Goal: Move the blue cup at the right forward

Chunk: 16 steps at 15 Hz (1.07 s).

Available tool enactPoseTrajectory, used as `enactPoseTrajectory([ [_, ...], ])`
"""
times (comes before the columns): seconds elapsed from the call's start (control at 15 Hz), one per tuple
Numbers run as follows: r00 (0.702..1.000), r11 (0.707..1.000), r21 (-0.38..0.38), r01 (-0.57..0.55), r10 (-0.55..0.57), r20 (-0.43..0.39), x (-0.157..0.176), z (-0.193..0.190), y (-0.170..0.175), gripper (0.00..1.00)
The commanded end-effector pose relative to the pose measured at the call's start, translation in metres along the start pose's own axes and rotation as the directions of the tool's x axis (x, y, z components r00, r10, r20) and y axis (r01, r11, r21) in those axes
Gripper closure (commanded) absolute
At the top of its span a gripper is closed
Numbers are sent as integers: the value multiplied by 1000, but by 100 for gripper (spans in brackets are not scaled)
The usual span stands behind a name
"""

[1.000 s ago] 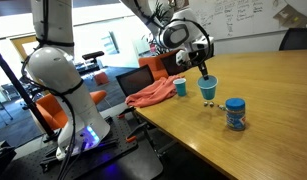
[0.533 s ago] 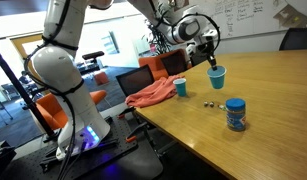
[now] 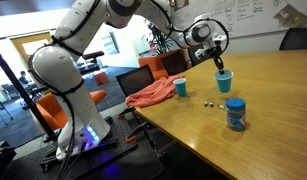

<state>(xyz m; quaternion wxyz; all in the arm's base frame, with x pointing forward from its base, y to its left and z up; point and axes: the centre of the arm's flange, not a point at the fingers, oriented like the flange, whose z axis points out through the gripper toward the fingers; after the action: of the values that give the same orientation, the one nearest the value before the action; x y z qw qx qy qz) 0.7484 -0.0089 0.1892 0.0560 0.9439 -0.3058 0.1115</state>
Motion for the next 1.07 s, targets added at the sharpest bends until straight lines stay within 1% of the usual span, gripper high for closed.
enactPoseTrajectory([
  [0.0,1000,998,-63,2,-2,3,21,32,-21,99],
  [0.27,999,996,-80,35,-35,-3,17,54,-18,99],
  [0.33,999,996,-83,40,-41,-6,15,55,-15,70],
  [0.4,999,996,-85,40,-41,-7,14,57,-14,68],
  [0.47,999,995,-86,46,-46,-6,11,54,-10,62],
  [0.53,998,994,-95,56,-56,7,7,47,-4,53],
  [0.6,998,994,-94,54,-55,-3,3,41,1,46],
  [0.87,994,993,-50,109,-109,3,-20,-10,36,16],
  [0.93,992,991,-50,125,-124,8,-21,-20,43,8],
  [1.0,987,986,-47,159,-158,31,-22,-29,51,2],
])
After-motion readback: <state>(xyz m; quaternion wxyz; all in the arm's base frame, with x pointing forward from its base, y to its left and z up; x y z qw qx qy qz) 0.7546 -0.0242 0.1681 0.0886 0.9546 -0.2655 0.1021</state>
